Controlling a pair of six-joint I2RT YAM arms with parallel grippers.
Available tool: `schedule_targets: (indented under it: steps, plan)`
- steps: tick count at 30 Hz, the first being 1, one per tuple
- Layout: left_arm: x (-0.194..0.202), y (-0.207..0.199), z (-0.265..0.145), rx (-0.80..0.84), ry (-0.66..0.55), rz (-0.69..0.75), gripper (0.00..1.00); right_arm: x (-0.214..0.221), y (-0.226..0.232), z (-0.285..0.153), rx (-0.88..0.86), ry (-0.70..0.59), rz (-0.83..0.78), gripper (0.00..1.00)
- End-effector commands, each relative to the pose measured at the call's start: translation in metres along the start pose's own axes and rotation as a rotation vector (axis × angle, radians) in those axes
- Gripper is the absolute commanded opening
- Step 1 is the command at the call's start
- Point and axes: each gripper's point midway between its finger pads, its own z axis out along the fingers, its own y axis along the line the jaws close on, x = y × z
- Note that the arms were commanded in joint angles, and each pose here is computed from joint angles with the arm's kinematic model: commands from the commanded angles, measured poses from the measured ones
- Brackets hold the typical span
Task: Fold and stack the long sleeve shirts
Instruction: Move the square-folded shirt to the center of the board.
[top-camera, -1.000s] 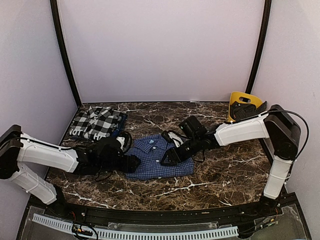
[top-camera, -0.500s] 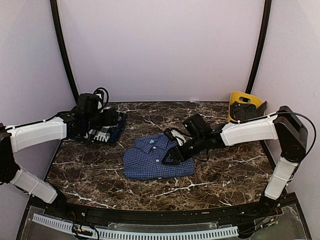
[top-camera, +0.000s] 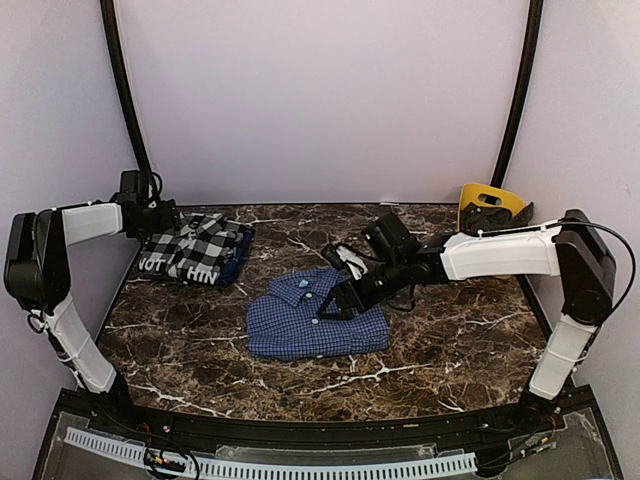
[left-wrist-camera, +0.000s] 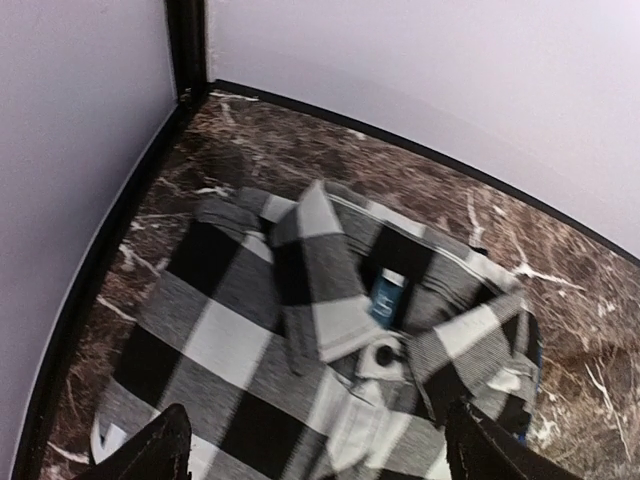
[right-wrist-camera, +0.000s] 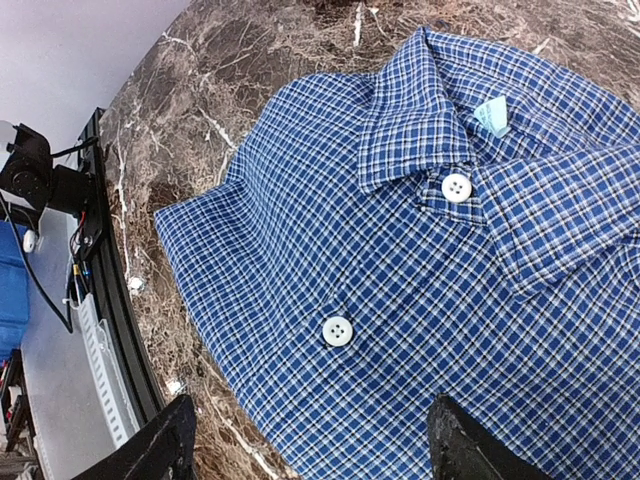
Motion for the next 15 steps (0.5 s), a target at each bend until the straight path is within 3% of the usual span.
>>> schedule_targets:
  steps: [1, 8, 15]
  plan:
    - [-0.015, 0.037, 0.025, -0.017, 0.034, -0.069, 0.87, -0.015, 0.014, -0.007, -0.043, -0.023, -0.035, 0.77]
    - [-0.01, 0.071, 0.071, -0.049, 0.108, -0.171, 0.88, -0.018, 0.017, -0.009, -0.044, -0.02, -0.04, 0.8]
    - [0.026, 0.077, 0.096, -0.057, 0.178, -0.217, 0.89, -0.014, 0.013, -0.004, -0.041, -0.011, -0.025, 0.8]
